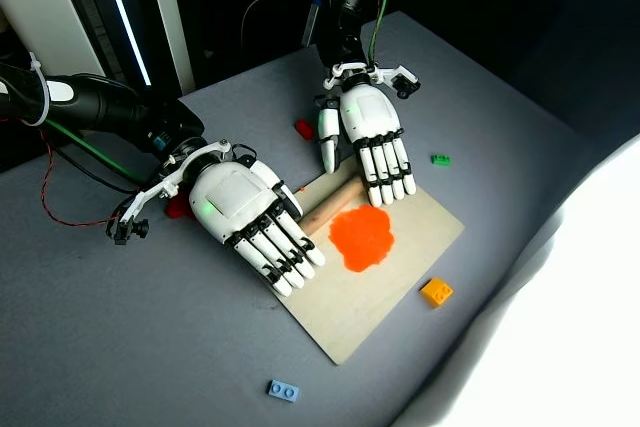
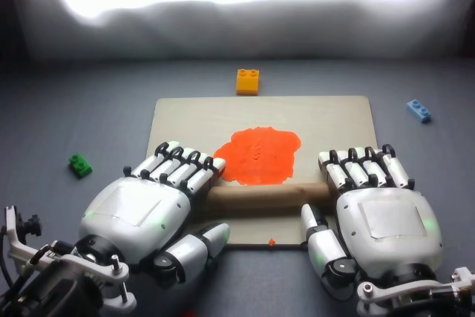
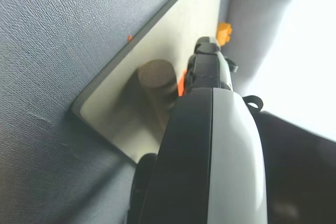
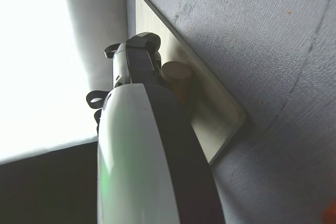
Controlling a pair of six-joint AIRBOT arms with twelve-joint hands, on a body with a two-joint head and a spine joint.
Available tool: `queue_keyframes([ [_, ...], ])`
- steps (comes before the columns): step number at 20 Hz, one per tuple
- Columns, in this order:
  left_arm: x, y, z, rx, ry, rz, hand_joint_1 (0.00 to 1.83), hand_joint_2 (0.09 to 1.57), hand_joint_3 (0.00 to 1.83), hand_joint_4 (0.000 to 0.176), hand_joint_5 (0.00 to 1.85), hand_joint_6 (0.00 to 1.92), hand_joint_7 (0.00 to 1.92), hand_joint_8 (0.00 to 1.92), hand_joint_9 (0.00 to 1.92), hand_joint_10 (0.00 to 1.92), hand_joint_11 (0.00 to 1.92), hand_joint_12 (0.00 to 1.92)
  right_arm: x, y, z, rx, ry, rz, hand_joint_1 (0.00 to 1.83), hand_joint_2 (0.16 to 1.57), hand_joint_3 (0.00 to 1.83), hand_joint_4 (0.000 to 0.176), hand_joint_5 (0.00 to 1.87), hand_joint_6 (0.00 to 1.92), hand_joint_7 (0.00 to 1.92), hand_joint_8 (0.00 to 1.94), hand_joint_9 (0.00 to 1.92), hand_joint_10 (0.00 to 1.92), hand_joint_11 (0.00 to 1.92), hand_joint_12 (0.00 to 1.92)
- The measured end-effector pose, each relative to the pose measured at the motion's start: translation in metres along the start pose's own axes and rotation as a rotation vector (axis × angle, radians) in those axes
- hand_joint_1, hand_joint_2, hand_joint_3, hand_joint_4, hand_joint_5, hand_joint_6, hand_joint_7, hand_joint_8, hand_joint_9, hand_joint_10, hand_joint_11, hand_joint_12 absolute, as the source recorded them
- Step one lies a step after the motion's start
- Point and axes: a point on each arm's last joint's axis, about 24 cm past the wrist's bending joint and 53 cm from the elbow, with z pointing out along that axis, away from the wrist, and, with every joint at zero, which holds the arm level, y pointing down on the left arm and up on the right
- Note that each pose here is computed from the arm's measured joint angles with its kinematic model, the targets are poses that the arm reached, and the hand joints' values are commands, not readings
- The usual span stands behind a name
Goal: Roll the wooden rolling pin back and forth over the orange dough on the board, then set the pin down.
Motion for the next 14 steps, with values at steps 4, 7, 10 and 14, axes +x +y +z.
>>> queue_keyframes([
  [4, 0.0033, -0.0025, -0.0014, 0.008, 0.013, 0.000, 0.00, 1.51, 0.00, 0.000, 0.15, 0.01, 0.14, 0.01, 0.07, 0.00, 0.01, 0.01, 0.0000, -0.0001, 0.0001, 0.000, 0.000, 0.000, 0.00, 1.57, 0.10, 0.000, 0.34, 0.01, 0.37, 0.01, 0.29, 0.01, 0.00, 0.59],
  [7, 0.0027, -0.0023, -0.0016, 0.008, 0.012, 0.000, 0.00, 1.51, 0.00, 0.000, 0.15, 0.01, 0.14, 0.01, 0.08, 0.00, 0.00, 0.01, -0.0001, 0.0000, 0.0002, 0.000, 0.000, -0.001, 0.00, 1.57, 0.10, 0.000, 0.29, 0.00, 0.31, 0.00, 0.23, 0.00, 0.00, 0.55],
  [10, 0.0040, -0.0041, -0.0024, 0.010, 0.015, -0.007, 0.00, 1.51, 0.00, 0.000, 0.14, 0.00, 0.14, 0.00, 0.08, 0.00, 0.00, 0.00, 0.0001, -0.0001, 0.0005, 0.000, 0.001, -0.001, 0.00, 1.57, 0.12, 0.000, 0.29, 0.01, 0.32, 0.00, 0.24, 0.00, 0.00, 0.49],
  [14, 0.0046, -0.0042, -0.0026, 0.012, 0.017, -0.005, 0.00, 1.50, 0.00, 0.000, 0.15, 0.01, 0.15, 0.01, 0.09, 0.01, 0.00, 0.00, -0.0003, 0.0002, 0.0025, 0.002, 0.000, 0.000, 0.00, 1.57, 0.13, 0.000, 0.29, 0.00, 0.31, 0.00, 0.23, 0.00, 0.00, 0.53],
])
